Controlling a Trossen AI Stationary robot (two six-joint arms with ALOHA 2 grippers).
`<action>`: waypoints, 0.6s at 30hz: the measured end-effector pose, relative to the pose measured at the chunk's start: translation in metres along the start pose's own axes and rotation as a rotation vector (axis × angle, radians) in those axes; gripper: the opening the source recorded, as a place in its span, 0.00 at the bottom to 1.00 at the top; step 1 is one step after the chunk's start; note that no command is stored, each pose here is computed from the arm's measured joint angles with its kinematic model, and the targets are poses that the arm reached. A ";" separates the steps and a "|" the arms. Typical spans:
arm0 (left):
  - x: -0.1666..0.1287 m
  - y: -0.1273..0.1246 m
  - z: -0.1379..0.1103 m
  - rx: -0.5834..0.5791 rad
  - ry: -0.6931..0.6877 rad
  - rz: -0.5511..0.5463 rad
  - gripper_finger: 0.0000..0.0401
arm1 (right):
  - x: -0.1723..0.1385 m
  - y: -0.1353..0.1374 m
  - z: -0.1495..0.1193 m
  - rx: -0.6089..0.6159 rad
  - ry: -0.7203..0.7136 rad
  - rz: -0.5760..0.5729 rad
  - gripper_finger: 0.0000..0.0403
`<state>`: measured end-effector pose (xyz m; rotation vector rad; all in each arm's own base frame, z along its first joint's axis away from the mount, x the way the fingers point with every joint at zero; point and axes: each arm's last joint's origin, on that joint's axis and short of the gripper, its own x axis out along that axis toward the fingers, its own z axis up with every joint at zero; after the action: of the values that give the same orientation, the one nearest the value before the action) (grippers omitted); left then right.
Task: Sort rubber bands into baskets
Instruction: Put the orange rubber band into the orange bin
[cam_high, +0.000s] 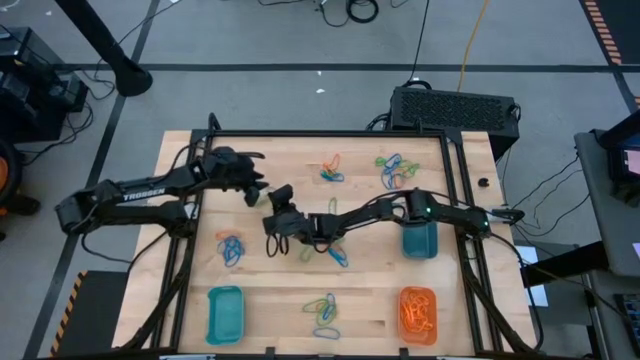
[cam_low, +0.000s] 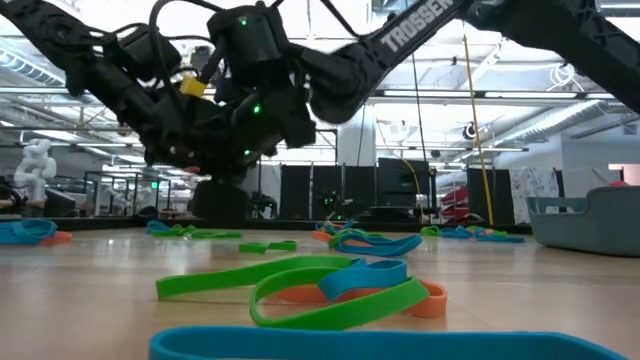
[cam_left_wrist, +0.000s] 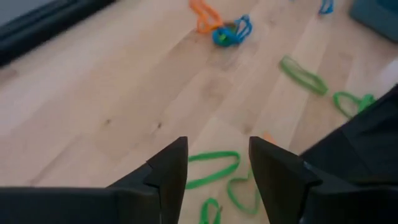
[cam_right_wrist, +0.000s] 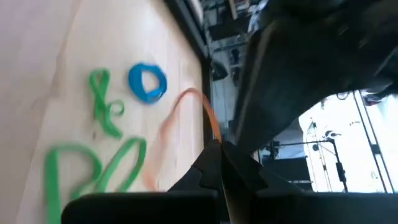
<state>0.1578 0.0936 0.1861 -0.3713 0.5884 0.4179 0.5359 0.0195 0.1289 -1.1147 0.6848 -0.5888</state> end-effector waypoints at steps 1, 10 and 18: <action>-0.003 -0.001 0.002 0.004 -0.023 -0.003 0.44 | -0.003 -0.002 0.001 -0.005 0.004 0.015 0.00; -0.034 -0.008 0.005 0.029 -0.140 -0.034 0.44 | -0.055 -0.057 -0.001 0.095 0.112 0.256 0.00; -0.025 -0.024 -0.021 0.061 -0.221 -0.206 0.44 | -0.134 -0.109 -0.016 0.414 0.275 0.570 0.00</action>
<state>0.1409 0.0567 0.1904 -0.3190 0.3427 0.2386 0.4268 0.0714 0.2532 -0.4216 1.0166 -0.3662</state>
